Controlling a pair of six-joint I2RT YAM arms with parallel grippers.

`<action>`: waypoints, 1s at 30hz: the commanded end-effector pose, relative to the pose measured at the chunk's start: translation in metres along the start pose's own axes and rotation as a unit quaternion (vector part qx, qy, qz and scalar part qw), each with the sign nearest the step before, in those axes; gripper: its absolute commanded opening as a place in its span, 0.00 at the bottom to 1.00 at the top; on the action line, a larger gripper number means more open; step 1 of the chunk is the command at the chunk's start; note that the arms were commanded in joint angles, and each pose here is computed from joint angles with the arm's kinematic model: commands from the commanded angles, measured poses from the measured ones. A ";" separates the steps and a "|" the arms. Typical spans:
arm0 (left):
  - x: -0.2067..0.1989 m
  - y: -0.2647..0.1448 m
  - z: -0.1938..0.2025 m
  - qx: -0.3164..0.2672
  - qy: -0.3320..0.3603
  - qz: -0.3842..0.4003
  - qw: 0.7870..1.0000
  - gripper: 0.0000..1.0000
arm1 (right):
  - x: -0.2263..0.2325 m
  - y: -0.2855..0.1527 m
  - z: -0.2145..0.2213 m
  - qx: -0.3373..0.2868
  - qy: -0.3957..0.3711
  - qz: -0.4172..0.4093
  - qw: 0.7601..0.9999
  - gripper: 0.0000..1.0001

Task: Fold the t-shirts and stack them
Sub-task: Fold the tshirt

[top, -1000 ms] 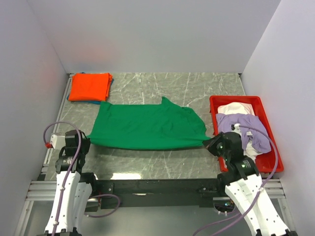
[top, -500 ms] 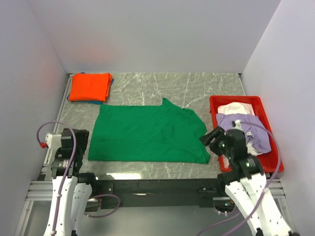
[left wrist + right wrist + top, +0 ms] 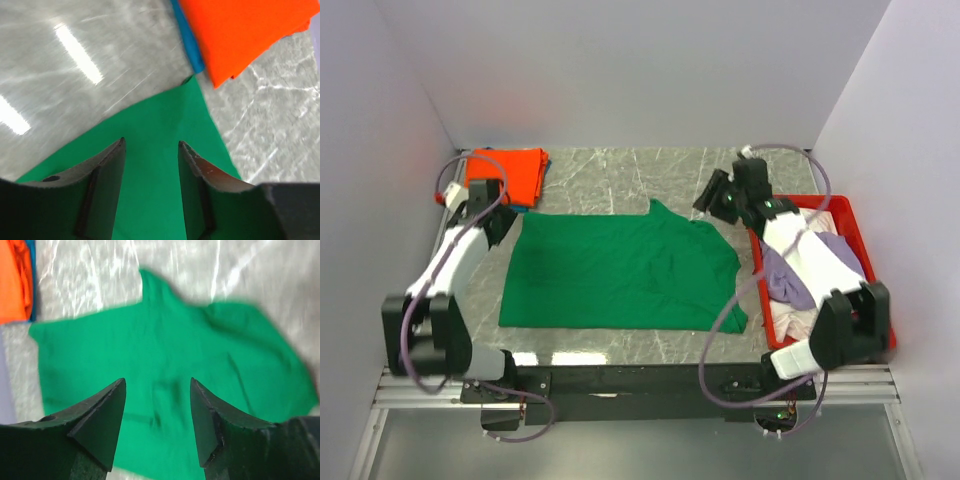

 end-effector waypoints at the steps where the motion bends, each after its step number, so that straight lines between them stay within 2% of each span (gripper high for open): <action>1: -0.042 0.017 -0.012 -0.021 0.030 0.023 0.999 0.50 | 0.016 0.035 -0.047 -0.045 -0.056 -0.002 0.997 0.60; 3: -0.052 0.029 -0.017 -0.030 0.031 0.010 0.999 0.50 | 0.011 0.064 -0.043 -0.017 -0.064 0.013 0.998 0.59; 4: -0.051 0.042 -0.001 -0.018 0.047 -0.007 0.999 0.50 | 0.018 0.069 -0.055 -0.025 -0.067 0.007 0.997 0.58; 12: -0.074 0.088 0.033 0.000 0.082 -0.032 0.996 0.47 | 0.012 0.127 -0.062 -0.004 -0.089 0.025 0.996 0.57; 20: -0.092 0.113 0.046 -0.016 0.120 -0.044 0.992 0.45 | 0.003 0.151 -0.050 0.014 -0.091 0.029 0.995 0.56; 30: -0.082 0.133 0.054 -0.019 0.147 -0.081 0.986 0.37 | -0.004 0.167 -0.050 0.025 -0.089 0.037 0.995 0.56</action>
Point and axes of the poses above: each gripper's point midway between its finger pads, its own y axis out along the fingers, its own x axis along the line the jaws close on, z = x × y, the point moved 1 cm from there along -y, back along the fingers, and after that the axes turned 4 degrees about -y, right-handed, at the moved point
